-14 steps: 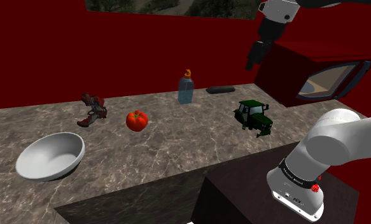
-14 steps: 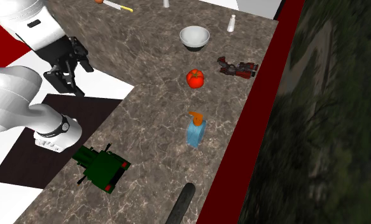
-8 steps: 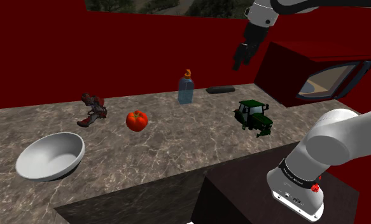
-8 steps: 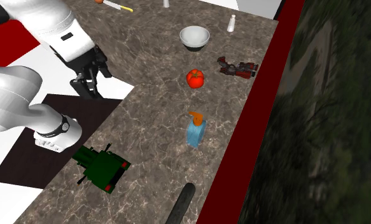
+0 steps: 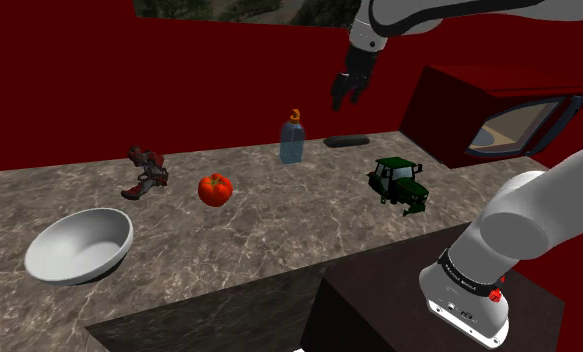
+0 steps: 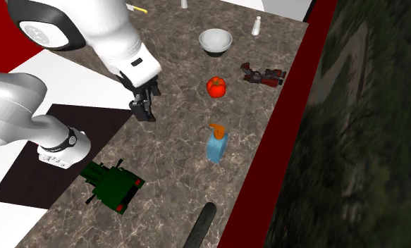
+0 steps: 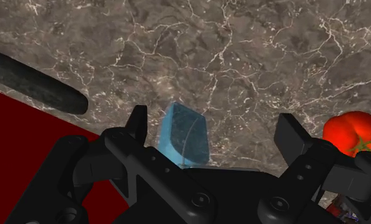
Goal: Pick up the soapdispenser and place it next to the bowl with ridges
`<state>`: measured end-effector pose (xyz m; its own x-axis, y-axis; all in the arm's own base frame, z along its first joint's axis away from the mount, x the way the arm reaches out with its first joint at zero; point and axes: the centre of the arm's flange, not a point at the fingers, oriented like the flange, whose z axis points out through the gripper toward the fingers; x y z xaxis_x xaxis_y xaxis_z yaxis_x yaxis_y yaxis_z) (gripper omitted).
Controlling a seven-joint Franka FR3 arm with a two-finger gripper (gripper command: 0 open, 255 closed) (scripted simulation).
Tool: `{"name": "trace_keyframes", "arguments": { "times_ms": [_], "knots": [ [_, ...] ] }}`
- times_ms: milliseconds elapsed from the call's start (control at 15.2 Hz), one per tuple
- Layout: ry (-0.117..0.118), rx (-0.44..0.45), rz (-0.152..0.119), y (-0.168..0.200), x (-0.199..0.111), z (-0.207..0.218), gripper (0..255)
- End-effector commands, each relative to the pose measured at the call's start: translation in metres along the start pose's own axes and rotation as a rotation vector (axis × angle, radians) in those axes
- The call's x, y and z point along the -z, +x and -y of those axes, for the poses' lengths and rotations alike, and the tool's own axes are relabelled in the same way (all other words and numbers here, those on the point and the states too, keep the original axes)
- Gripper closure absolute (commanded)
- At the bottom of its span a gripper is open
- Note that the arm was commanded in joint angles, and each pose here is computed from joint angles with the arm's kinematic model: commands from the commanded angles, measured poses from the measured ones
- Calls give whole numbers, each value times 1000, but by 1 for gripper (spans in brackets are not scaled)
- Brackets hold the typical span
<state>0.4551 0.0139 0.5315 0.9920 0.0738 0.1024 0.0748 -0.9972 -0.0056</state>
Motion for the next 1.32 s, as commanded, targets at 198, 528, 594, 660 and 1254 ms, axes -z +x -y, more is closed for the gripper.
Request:
{"name": "trace_keyframes", "arguments": {
  "times_ms": [198, 528, 594, 660, 1254],
  "knots": [
    [7, -20, -2, 59, -34, -6, 0],
    [14, -39, -3, 116, -66, -12, 0],
    [15, -43, -3, 128, -72, -13, 0],
    [17, -47, -4, 139, -78, -14, 0],
    [21, -60, -4, 176, -125, -18, 0]
  ]
}}
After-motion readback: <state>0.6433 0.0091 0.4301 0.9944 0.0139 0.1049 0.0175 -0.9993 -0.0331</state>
